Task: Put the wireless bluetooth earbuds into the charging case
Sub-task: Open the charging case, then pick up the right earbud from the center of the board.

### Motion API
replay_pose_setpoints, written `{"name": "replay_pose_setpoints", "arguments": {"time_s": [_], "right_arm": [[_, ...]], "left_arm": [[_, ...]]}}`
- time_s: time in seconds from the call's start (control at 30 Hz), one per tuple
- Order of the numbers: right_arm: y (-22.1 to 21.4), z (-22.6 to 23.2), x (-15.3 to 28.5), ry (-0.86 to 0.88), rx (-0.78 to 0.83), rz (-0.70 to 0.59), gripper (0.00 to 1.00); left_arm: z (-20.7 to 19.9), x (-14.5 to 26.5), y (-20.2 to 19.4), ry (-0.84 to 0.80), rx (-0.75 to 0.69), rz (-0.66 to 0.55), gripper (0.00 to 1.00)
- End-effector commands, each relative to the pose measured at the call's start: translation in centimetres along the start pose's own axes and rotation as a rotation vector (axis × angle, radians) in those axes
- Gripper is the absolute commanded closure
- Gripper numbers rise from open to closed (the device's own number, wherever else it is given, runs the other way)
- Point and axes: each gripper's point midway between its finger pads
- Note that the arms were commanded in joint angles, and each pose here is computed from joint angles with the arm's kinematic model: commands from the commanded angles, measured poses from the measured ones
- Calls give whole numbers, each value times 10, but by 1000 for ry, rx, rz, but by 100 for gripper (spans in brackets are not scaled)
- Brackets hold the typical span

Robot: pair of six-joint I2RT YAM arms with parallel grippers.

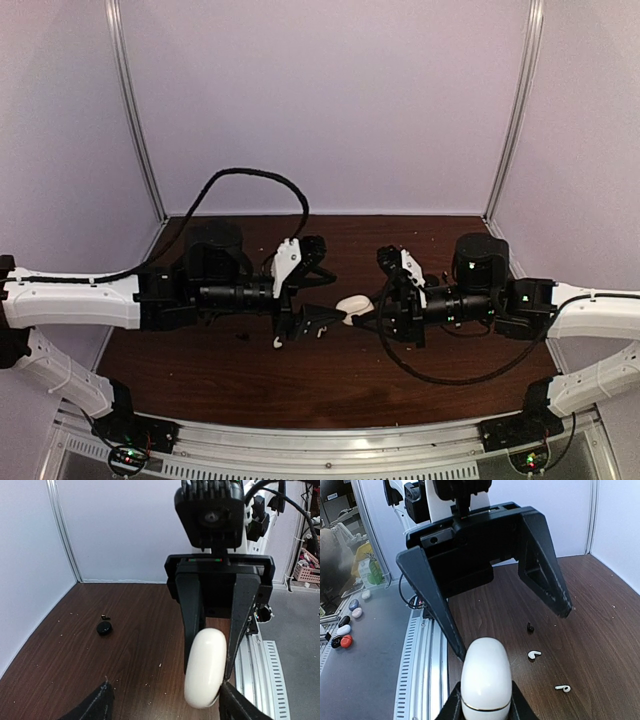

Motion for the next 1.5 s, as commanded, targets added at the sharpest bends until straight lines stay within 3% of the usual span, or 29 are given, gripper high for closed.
{"name": "replay_pose_setpoints", "arguments": {"time_s": [0.0, 0.6, 0.8, 1.07, 1.17, 1.37, 1.47], "right_arm": [[21, 5, 3, 26, 31, -62, 100], [6, 13, 0, 68, 34, -28, 100], [7, 9, 2, 43, 34, -32, 100], [6, 3, 10, -17, 27, -48, 100], [7, 1, 18, -39, -6, -67, 100], [4, 7, 33, -58, -32, -138, 100], [5, 14, 41, -49, -22, -177, 100]], "left_arm": [[2, -9, 7, 1, -8, -2, 28], [31, 12, 36, 107, 76, -129, 43], [32, 15, 37, 116, 66, -131, 42], [36, 35, 37, 161, 65, -157, 30], [58, 37, 17, 230, 158, -86, 26], [112, 25, -84, 394, 409, 265, 30], [121, 23, -103, 409, 464, 321, 31]]}}
Point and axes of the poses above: each gripper's point midway between its finger pads, its own x axis back along the fingers, its own z axis along the line the jaws close on, y = z × x, and after that the axes turned 14 degrees about x, right-handed
